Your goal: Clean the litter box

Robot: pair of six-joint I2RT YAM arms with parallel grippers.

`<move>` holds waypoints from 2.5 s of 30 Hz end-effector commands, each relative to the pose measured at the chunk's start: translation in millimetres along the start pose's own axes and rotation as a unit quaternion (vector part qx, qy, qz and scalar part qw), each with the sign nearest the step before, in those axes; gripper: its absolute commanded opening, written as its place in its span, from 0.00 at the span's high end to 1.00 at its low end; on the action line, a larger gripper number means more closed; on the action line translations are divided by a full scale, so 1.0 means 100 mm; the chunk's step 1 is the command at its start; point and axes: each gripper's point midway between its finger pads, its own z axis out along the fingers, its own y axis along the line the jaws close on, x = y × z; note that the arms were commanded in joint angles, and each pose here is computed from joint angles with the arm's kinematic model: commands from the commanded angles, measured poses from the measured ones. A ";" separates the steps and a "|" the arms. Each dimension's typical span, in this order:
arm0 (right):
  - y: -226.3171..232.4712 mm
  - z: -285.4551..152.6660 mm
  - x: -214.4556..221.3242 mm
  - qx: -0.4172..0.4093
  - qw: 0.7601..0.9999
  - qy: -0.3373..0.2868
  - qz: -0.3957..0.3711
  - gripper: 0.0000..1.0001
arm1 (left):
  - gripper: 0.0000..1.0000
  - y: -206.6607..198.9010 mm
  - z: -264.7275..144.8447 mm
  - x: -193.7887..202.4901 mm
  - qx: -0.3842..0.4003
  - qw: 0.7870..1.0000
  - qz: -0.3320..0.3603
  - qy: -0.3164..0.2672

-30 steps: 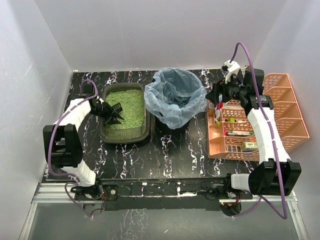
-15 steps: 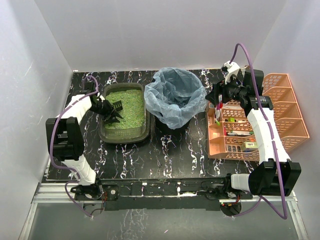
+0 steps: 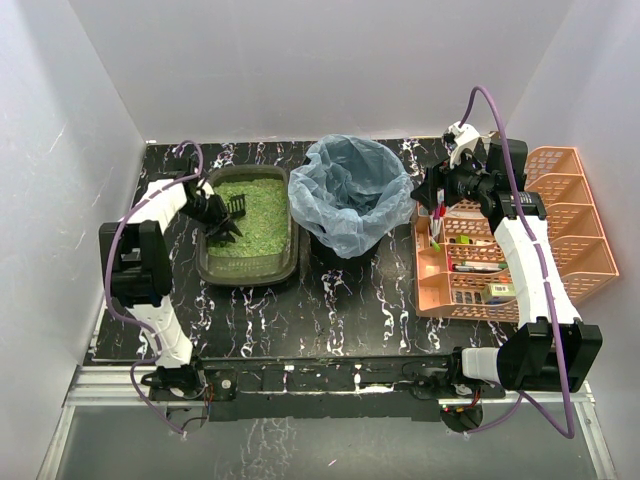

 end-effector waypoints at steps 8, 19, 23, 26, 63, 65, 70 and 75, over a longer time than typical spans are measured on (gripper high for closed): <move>0.03 -0.07 -0.23 0.004 0.998 -0.042 -0.040 0.30 | 1.00 0.07 -0.06 -0.49 -0.040 0.974 0.182 -0.130; 0.03 -0.07 -0.19 0.003 0.998 -0.039 -0.039 0.30 | 1.00 0.10 -0.05 -0.42 -0.031 0.945 0.290 -0.150; 0.03 -0.07 -0.18 0.005 0.998 -0.038 -0.040 0.30 | 1.00 0.15 0.01 -0.36 -0.028 0.943 0.299 -0.141; 0.03 -0.07 -0.16 0.007 0.998 -0.037 -0.041 0.30 | 1.00 0.16 0.01 -0.33 -0.026 0.939 0.309 -0.146; 0.04 -0.07 -0.19 0.001 0.998 -0.037 -0.042 0.29 | 1.00 0.08 -0.24 0.31 0.035 0.911 0.369 -0.179; 0.04 -0.07 -0.20 0.001 0.998 -0.038 -0.042 0.29 | 1.00 0.17 -0.30 0.20 0.044 0.922 0.342 -0.177; 0.04 -0.07 -0.19 0.000 0.998 -0.037 -0.041 0.29 | 1.00 0.08 -0.25 0.36 0.053 0.912 0.368 -0.170; 0.04 -0.06 -0.17 0.001 0.998 -0.036 -0.042 0.29 | 1.00 0.16 -0.35 0.27 0.041 0.914 0.358 -0.187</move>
